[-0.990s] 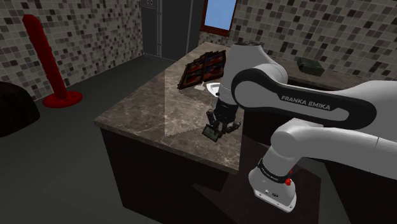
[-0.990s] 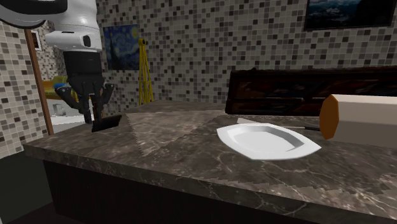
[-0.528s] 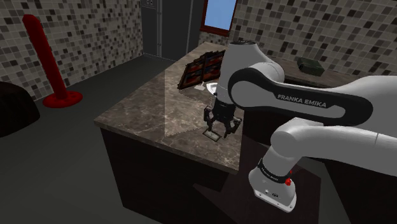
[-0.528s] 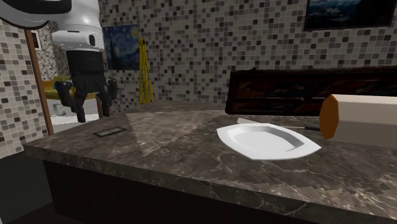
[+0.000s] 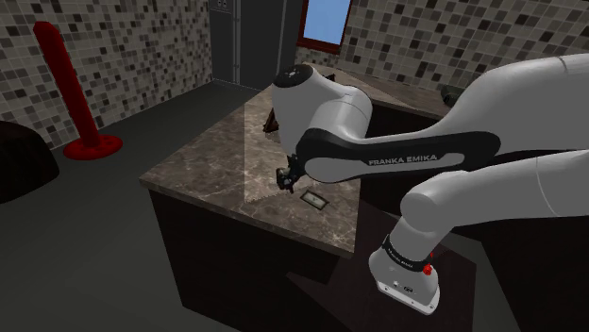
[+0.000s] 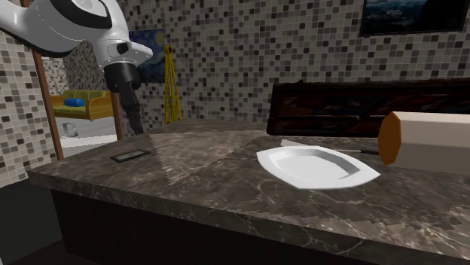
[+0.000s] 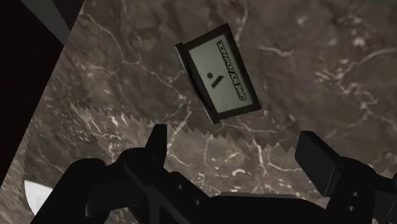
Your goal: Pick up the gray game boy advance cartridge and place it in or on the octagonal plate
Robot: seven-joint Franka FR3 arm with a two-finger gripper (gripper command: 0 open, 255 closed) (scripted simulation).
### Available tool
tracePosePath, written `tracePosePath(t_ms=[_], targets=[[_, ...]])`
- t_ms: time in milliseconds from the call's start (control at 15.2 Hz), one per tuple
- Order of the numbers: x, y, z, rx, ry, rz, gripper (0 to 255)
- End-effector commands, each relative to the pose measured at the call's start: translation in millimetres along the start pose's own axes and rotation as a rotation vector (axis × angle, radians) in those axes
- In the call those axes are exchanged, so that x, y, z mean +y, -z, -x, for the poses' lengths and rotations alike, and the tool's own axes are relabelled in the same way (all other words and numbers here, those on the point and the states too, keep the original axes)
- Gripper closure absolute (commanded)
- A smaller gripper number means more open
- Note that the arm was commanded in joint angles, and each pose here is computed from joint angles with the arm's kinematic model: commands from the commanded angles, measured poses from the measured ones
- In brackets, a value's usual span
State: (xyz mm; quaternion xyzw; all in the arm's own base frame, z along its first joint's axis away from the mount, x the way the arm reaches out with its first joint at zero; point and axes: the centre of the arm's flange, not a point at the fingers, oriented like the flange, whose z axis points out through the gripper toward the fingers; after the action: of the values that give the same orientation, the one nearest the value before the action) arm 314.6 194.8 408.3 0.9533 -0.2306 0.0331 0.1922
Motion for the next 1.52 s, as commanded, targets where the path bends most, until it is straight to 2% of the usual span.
tracePosePath(t_ms=[0,198,726,792,1386,1452], targets=[[-2,-10,0,0.006,0.02,0.004,0],[-2,-28,0,0.006,0.02,0.004,0],[-2,-28,0,0.006,0.02,0.004,0],[-2,-28,0,0.006,0.02,0.004,255],[-2,-28,0,0.006,0.02,0.004,255],[-2,-28,0,0.006,0.02,0.004,0]])
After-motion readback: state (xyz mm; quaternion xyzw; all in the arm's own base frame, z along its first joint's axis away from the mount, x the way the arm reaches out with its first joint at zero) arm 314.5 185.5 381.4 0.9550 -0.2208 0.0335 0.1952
